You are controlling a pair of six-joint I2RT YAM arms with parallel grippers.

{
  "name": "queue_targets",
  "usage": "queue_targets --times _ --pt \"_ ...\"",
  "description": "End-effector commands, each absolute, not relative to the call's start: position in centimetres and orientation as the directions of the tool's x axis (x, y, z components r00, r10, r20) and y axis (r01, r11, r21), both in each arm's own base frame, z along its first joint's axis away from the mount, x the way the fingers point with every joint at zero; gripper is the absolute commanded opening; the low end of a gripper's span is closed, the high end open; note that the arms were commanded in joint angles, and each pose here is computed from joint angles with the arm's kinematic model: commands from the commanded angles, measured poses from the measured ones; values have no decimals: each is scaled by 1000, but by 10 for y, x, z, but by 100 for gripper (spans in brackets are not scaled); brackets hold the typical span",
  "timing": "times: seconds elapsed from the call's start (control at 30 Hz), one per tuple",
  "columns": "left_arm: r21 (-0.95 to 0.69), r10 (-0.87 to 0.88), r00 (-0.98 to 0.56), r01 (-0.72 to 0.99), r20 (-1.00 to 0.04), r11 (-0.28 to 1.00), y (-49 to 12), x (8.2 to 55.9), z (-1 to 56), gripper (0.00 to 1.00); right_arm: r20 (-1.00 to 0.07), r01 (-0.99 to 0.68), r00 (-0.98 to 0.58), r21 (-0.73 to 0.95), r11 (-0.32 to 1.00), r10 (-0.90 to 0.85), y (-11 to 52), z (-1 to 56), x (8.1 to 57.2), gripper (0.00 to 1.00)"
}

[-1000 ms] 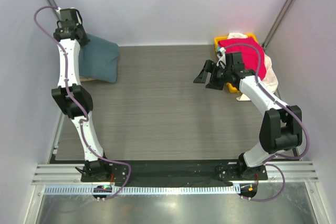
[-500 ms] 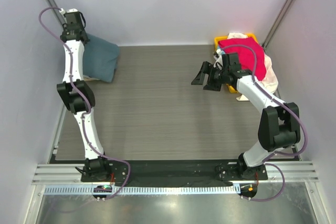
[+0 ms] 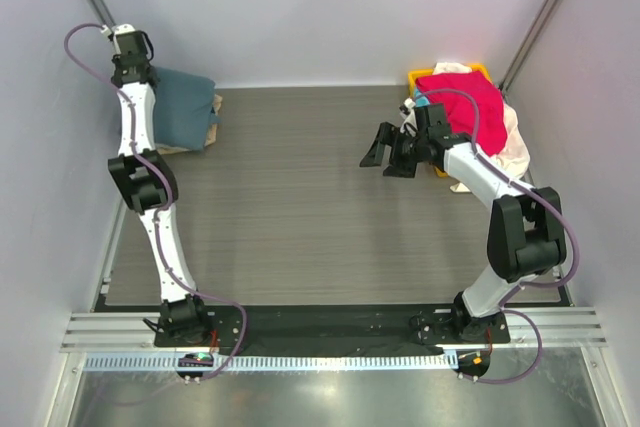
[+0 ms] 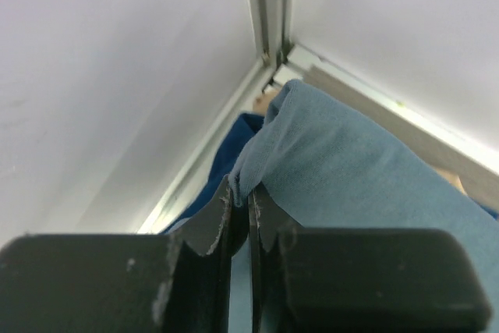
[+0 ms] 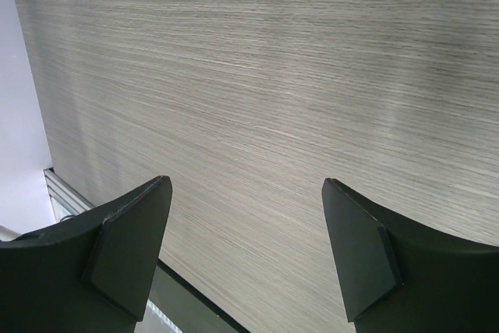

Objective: Fold and stack the t-shirts
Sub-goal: Neatly place the folded tshirt to the corner

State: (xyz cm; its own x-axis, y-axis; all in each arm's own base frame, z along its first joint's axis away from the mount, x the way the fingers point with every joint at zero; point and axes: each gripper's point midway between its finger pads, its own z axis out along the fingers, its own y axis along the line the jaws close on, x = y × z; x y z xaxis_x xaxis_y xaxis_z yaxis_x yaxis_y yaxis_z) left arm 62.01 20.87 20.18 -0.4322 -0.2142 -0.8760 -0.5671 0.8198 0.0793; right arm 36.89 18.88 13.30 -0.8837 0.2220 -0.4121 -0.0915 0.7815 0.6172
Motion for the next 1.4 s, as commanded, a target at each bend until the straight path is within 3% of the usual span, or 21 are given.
queue_targets --times 0.0,0.17,0.33,0.43,0.53,0.57,0.67,0.93,1.13,1.37 --pt "-7 -205 -230 -650 -951 760 245 636 241 10 -438 -118 -875 608 785 208 192 133 373 84" --pt "-42 -220 -188 -660 -957 750 252 653 216 13 -429 -110 -882 591 799 195 192 125 375 84" --pt "-47 -254 -203 -690 -946 722 256 662 168 24 -431 -112 -883 576 810 184 194 123 378 84" --pt "-33 -266 -225 -702 -937 712 259 661 147 36 -428 -111 -886 565 818 176 195 120 378 84" --pt "-5 -268 -252 -720 -930 694 262 654 140 60 -425 -112 -889 561 820 169 197 117 379 84" --pt "-20 -272 -234 -722 -934 691 264 652 154 70 -424 -112 -890 561 820 169 197 118 379 84" --pt "-45 -286 -229 -704 -931 709 254 647 174 80 -429 -121 -889 560 820 161 199 120 379 84" --pt "-51 -238 -201 -654 -950 755 205 623 254 95 -457 -151 -875 572 806 160 204 137 379 84" --pt "-35 -227 -233 -621 -946 783 158 611 267 92 -479 -174 -863 578 797 160 205 150 376 84" --pt "-108 -334 -313 -565 -889 818 105 613 211 83 -485 -187 -860 590 786 159 207 157 373 84"
